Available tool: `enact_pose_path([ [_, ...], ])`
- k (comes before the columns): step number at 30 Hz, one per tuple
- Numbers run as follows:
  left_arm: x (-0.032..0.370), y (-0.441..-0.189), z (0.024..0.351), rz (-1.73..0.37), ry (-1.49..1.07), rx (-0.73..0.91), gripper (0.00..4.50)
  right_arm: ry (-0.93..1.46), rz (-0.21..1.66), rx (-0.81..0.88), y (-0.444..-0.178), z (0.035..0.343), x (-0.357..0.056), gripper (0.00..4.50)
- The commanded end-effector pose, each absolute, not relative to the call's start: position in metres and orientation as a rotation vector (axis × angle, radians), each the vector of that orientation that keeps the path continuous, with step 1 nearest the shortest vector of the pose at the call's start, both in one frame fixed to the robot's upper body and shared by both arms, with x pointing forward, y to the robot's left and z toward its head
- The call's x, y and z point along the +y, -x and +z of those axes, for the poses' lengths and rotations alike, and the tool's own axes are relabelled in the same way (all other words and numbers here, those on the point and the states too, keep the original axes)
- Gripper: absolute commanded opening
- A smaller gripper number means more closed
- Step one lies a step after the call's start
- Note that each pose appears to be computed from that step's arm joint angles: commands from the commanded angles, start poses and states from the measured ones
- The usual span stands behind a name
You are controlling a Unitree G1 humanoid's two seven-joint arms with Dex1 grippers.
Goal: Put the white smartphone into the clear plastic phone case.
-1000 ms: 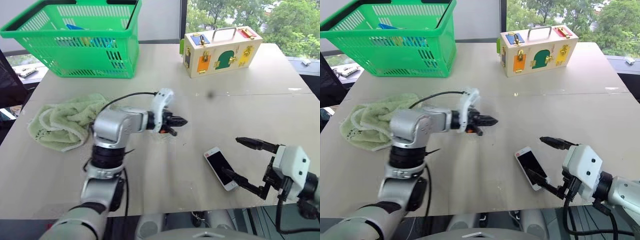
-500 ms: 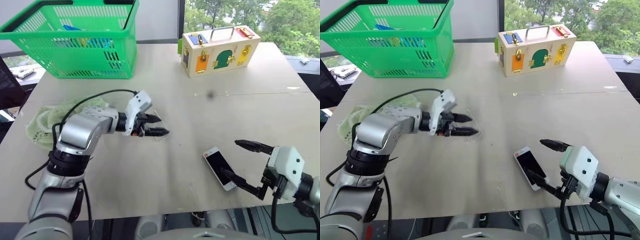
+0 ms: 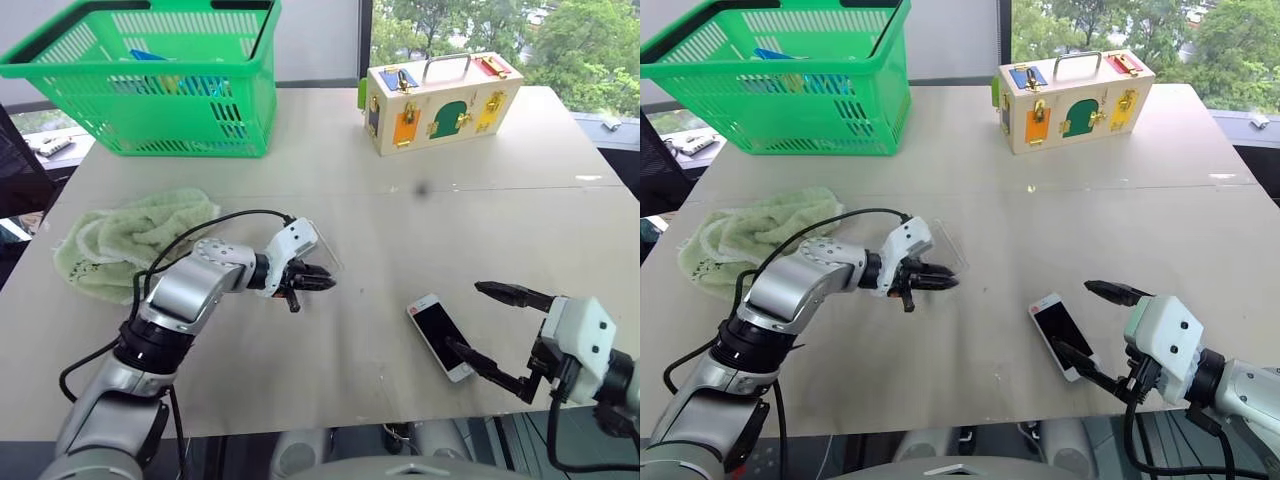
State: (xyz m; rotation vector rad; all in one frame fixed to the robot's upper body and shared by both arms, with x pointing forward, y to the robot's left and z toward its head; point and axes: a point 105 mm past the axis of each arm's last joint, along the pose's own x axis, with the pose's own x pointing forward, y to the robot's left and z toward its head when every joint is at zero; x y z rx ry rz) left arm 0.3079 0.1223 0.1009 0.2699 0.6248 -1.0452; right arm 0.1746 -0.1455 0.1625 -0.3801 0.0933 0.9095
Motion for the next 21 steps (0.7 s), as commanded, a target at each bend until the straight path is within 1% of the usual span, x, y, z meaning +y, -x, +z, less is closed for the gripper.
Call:
enact_pose_path([
  [1,0.114,-0.310,0.096,-0.983,-0.182,0.657,0.02,0.411,0.908,0.053,-0.171,0.171,-0.142,4.50],
  [2,0.109,-0.313,0.101,-0.963,-0.142,0.652,0.02,0.412,0.907,0.055,-0.170,0.171,-0.143,4.50],
  [6,0.076,-0.330,0.140,-0.898,0.037,0.580,0.02,0.413,0.902,0.060,-0.169,0.171,-0.144,4.50],
  [9,0.055,-0.340,0.158,-0.833,0.127,0.574,0.02,0.414,0.901,0.060,-0.170,0.171,-0.144,4.50],
  [11,0.044,-0.347,0.163,-0.780,0.182,0.597,0.02,0.418,0.900,0.059,-0.170,0.172,-0.144,4.50],
  [14,0.032,-0.359,0.155,-0.698,0.239,0.643,0.02,0.421,0.899,0.056,-0.171,0.173,-0.144,4.50],
  [16,0.027,-0.361,0.153,-0.699,0.236,0.644,0.02,0.422,0.898,0.057,-0.171,0.173,-0.144,4.50],
  [17,0.023,-0.359,0.150,-0.733,0.232,0.646,0.02,0.422,0.897,0.057,-0.171,0.172,-0.144,4.50],
  [18,0.019,-0.356,0.149,-0.774,0.229,0.644,0.56,0.422,0.895,0.058,-0.171,0.172,-0.144,4.50],
  [19,0.017,-0.353,0.149,-0.832,0.211,0.630,0.75,0.423,0.894,0.059,-0.171,0.172,-0.144,4.50],
  [21,0.019,-0.346,0.154,-0.939,0.197,0.603,1.69,0.421,0.887,0.060,-0.170,0.172,-0.144,4.50],
])
